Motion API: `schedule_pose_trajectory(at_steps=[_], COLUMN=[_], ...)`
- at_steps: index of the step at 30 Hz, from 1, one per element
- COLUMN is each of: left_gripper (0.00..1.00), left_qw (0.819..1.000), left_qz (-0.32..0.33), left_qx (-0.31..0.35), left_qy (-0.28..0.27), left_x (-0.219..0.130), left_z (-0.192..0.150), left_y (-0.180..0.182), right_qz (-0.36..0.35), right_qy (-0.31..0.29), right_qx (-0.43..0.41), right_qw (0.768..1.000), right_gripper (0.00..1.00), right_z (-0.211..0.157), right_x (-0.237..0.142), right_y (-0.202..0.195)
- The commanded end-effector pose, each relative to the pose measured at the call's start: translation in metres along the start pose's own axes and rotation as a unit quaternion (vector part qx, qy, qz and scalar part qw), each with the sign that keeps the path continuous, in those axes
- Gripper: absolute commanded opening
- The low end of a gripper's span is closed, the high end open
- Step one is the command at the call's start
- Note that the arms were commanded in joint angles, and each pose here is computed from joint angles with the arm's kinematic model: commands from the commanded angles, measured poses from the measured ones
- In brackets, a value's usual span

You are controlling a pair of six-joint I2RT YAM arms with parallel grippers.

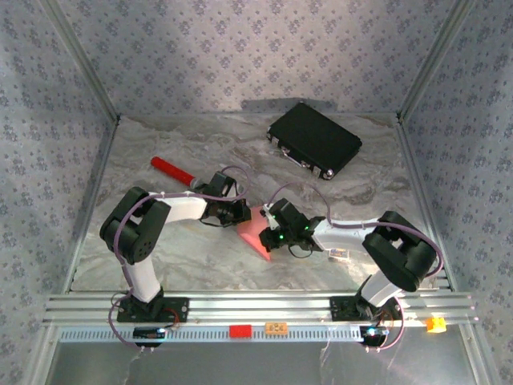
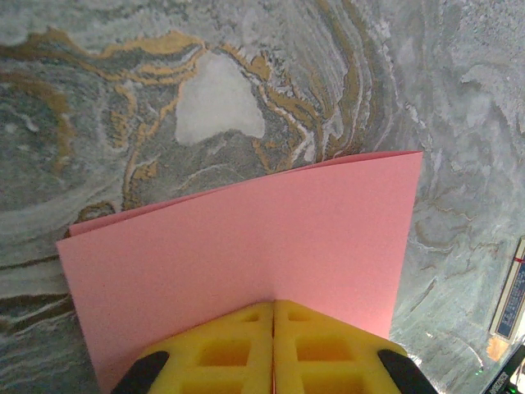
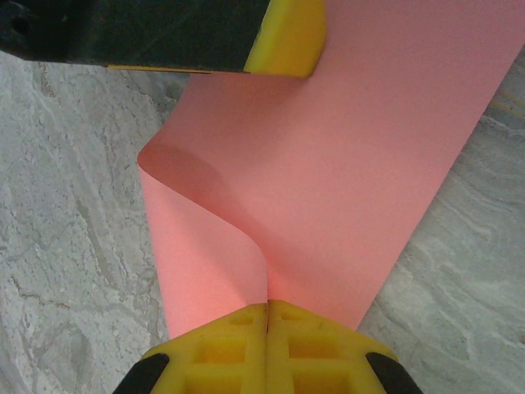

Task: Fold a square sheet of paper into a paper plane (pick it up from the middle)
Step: Third fold the triangle at the center of the table.

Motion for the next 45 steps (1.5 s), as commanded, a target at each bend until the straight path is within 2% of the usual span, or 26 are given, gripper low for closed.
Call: schedule_pose_trajectory(at_steps=[1,45], left_gripper=[0.07,0.07], left_qw=[0.999,0.999], left_qz=[0.047,0.045], left_qx=[-0.015,-0.015], left_qy=[0.018,0.019], left_x=[0.004,0.005], left_z=[-0.011,-0.010], left_y=[0.018,0.017], right_qz=[-0.018,-0.041], right_qy=[0.004,0.034], right_qx=[0.011,0.023], right_qw=[1.000,0.998], right_gripper=[0.03,0.03], right_z=[0.003,-0.009], right_x=[0.001,0.008], right_y=[-0.004,-0.013])
Point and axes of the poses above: each hand's point on the last joint's axis, 136 mm out from that joint toward the fingers, its own x axis out along the fingers, its own y axis along the line the jaws close on, z = x × y, the point moved 5 cm from there along -x, back along the fingers, and after that the axes turned 2 degrees about -x, right-handed, at the moved point
